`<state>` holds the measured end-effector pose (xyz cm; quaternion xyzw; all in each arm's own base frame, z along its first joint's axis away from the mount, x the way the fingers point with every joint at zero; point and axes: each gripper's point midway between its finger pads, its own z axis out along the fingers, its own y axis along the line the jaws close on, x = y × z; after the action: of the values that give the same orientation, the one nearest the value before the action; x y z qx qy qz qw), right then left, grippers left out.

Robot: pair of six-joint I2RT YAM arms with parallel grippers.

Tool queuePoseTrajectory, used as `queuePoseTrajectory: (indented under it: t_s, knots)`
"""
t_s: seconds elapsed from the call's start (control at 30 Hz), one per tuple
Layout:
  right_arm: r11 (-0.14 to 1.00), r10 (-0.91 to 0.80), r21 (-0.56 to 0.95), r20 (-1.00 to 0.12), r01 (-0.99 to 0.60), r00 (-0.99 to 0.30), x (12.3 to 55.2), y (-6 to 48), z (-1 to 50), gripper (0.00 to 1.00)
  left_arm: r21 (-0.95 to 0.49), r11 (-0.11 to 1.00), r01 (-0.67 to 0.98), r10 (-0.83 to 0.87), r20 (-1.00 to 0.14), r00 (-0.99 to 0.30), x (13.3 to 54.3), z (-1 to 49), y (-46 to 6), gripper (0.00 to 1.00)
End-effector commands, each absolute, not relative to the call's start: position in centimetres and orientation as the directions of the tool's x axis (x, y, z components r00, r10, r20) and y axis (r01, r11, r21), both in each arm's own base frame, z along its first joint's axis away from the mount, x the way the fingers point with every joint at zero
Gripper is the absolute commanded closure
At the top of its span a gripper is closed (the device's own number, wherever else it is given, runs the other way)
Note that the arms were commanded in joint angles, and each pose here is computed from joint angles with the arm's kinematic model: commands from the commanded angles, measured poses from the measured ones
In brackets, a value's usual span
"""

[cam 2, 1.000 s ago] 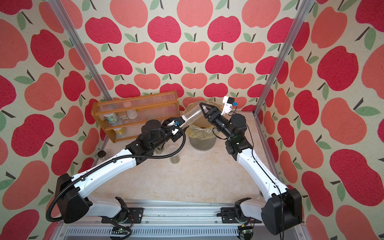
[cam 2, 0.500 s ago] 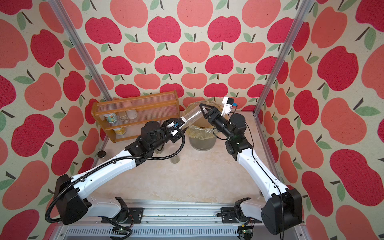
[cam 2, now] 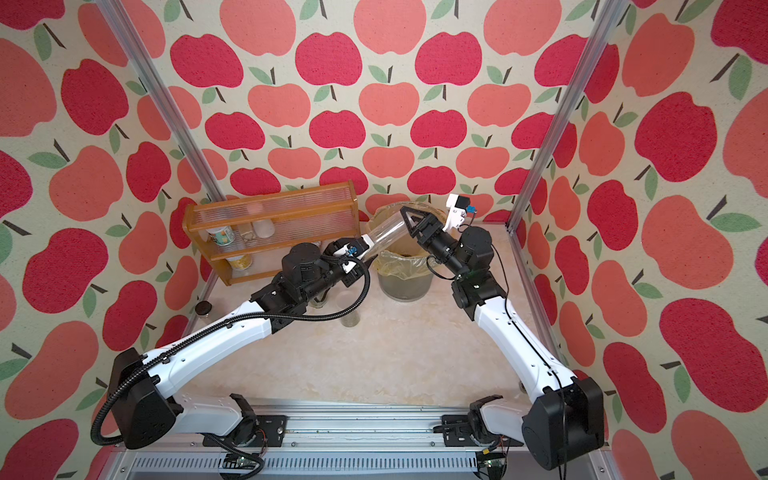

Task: Empty moldy mung beans from jars
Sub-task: Unscrew the lid from the jar.

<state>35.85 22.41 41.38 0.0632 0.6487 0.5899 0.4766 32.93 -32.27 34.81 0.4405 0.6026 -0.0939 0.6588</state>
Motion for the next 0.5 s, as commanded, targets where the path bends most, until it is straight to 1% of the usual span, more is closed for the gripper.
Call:
queuePoseTrajectory:
  t_s: [0.0,0.1,0.3,0.47]
  knots:
    - [0.292,0.65,0.814,-0.555,-0.503,-0.52,35.8,22.2,42.3,0.32,0.466,0.605,0.646,0.37,-0.882,0.291,32.3,36.5,-32.1,0.61]
    - [0.282,0.637,0.813,-0.556,-0.509,-0.534,35.9,22.6,42.3,0.34,0.471,0.607,0.64,0.373,-0.88,0.294,32.4,36.6,-32.1,0.61]
    - [0.264,0.61,0.82,-0.55,-0.508,-0.57,36.0,23.3,42.2,0.35,0.471,0.606,0.642,0.367,-0.881,0.3,32.4,36.9,-32.2,0.61]
    - [0.256,0.61,0.814,-0.554,-0.521,-0.566,35.8,23.4,42.5,0.44,0.475,0.602,0.642,0.377,-0.878,0.296,32.5,36.7,-32.3,0.61]
